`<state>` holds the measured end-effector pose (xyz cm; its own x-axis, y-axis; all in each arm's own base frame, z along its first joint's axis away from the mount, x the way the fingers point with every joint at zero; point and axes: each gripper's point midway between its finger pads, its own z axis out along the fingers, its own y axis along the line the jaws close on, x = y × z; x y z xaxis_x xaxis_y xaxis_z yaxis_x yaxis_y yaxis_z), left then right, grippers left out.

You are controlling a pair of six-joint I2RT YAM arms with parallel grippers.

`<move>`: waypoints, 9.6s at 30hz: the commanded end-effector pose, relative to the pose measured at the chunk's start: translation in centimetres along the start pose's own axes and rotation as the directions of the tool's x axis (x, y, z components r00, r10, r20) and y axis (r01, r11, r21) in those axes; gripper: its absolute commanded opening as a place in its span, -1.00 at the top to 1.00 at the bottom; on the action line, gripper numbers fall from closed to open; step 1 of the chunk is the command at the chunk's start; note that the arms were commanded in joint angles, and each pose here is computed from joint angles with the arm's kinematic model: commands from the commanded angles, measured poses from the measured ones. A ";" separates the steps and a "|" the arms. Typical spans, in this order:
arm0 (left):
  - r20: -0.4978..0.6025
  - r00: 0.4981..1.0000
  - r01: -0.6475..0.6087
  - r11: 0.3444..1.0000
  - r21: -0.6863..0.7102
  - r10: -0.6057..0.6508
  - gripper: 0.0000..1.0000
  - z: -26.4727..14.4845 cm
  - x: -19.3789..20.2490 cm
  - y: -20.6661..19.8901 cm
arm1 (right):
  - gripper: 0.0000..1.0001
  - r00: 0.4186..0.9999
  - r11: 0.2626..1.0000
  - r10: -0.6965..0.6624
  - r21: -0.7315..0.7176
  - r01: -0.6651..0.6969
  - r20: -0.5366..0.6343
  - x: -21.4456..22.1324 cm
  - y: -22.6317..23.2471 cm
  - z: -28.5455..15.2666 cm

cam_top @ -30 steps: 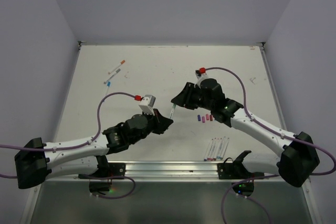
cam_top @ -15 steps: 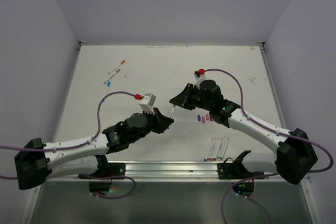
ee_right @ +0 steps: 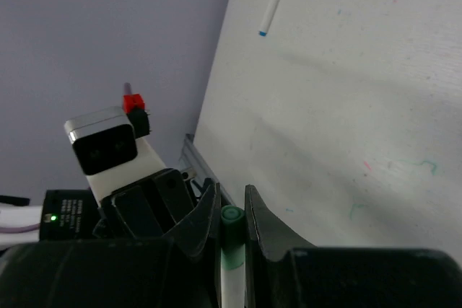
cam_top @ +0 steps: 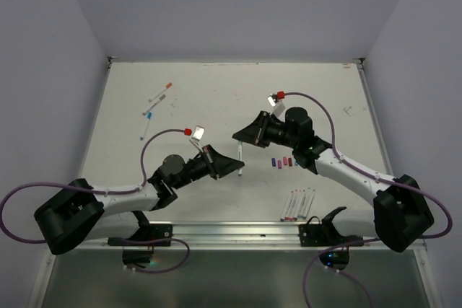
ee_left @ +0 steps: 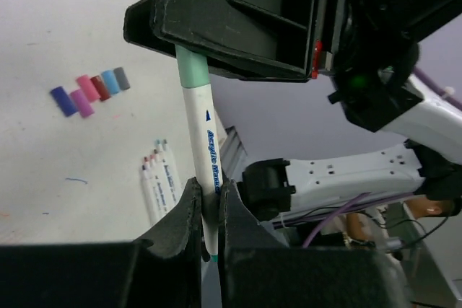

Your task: Open the pen caps

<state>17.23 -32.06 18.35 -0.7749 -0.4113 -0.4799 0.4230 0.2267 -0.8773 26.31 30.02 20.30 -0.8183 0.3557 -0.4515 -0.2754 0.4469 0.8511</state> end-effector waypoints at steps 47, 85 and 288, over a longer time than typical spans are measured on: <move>-0.264 0.964 -0.121 0.942 -0.314 0.036 1.00 0.1 10.5 4.9 | 0.71 0.924 0.353 -0.157 0.854 0.382 -0.348 3.8 -20.5 -5.5; -0.421 0.905 -0.246 0.885 -0.395 0.064 1.00 9.1 17.1 7.4 | -0.80 0.939 0.448 -0.329 0.858 0.253 -0.105 -1.5 -9.2 -18.3; -0.148 0.987 -0.071 0.997 -0.028 0.066 1.00 -3.6 0.2 1.1 | 1.00 0.996 0.995 -0.072 -0.061 0.075 0.043 -3.3 -1.0 2.7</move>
<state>13.56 -28.63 20.78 -0.8133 -0.3079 -0.4937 0.5121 0.0239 -0.8586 29.60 31.50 20.91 -0.7940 0.3935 -0.4634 -0.3914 0.2525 0.8849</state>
